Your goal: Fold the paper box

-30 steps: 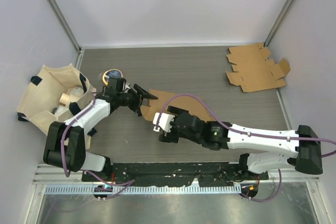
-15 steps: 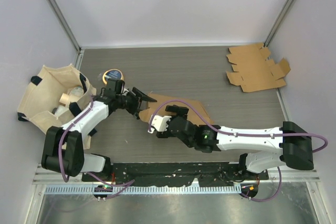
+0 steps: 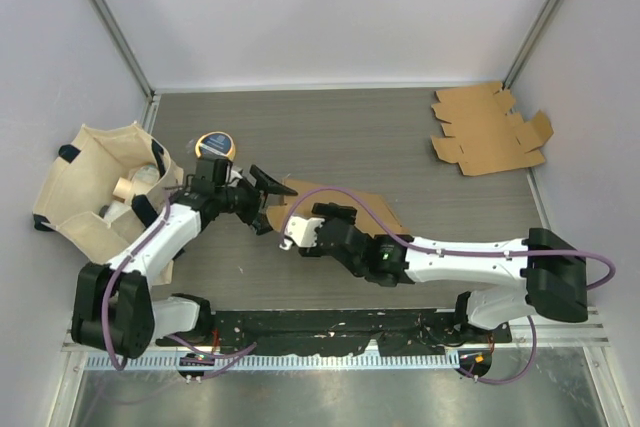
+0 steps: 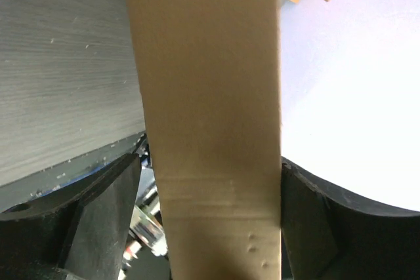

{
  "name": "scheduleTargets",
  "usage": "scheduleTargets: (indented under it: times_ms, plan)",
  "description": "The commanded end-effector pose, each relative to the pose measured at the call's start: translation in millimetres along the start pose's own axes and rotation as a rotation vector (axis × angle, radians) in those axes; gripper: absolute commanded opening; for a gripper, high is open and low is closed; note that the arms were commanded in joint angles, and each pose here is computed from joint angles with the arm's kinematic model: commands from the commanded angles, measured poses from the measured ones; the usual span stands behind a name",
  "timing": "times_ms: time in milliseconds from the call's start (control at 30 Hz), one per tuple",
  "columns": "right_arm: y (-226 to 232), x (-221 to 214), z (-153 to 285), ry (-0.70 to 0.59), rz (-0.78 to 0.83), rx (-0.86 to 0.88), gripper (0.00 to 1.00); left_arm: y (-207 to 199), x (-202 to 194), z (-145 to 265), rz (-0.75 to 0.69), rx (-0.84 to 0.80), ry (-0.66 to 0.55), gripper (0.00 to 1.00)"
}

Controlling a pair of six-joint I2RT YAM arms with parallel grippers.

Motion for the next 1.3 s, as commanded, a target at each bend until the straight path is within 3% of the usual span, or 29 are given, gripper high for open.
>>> scheduleTargets:
  times_ms: [0,67,233,433,667,933,1000,1133,1200,1267]
  plan:
    - [-23.3,23.2,14.3,-0.049,-0.124,-0.002,0.52,-17.6,-1.8,29.4,-0.264,-0.074,-0.137,0.87]
    - [-34.7,21.7,20.5,-0.011,-0.144,0.04,0.49,-23.8,-8.4,48.3,-0.472,-0.047,-0.223,0.93]
    - [-58.5,11.5,27.4,0.095,-0.275,0.315,0.48,-23.9,-19.7,82.7,-0.699,0.026,-0.498,0.96]
    - [-76.2,5.2,9.1,0.309,-0.332,0.478,0.51,-21.1,-50.0,112.9,-0.98,-0.113,-0.686,0.85]
    - [-78.9,9.9,-9.7,0.429,-0.383,0.613,0.54,-17.3,-62.7,112.6,-1.298,-0.013,-0.607,0.79]
    - [-89.2,3.5,-20.3,0.453,-0.424,0.622,0.56,-9.9,-49.1,92.4,-1.838,0.318,-0.509,0.77]
    - [-89.3,3.3,-22.0,0.453,-0.427,0.627,0.57,-6.5,-44.1,82.6,-1.917,0.321,-0.516,0.77]
    - [-90.1,0.5,-24.5,0.468,-0.427,0.608,0.57,-3.2,-31.1,65.4,-1.961,0.333,-0.665,0.73]
    - [-91.8,0.8,-23.4,0.451,-0.426,0.594,0.57,-7.8,-27.6,62.0,-1.97,0.35,-0.659,0.65]
    - [-91.9,0.4,-23.2,0.438,-0.428,0.59,0.56,-8.6,-25.0,52.2,-1.999,0.343,-0.589,0.68]
Point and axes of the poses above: each gripper's point midway between its finger pads, its own z axis back along the fingers, its own y axis along the line the jaws close on, x = y × z, the point moved 10 cm from there along z, back along the fingers, and after that the axes turned 15 degrees about -z, right-handed, at the moved point
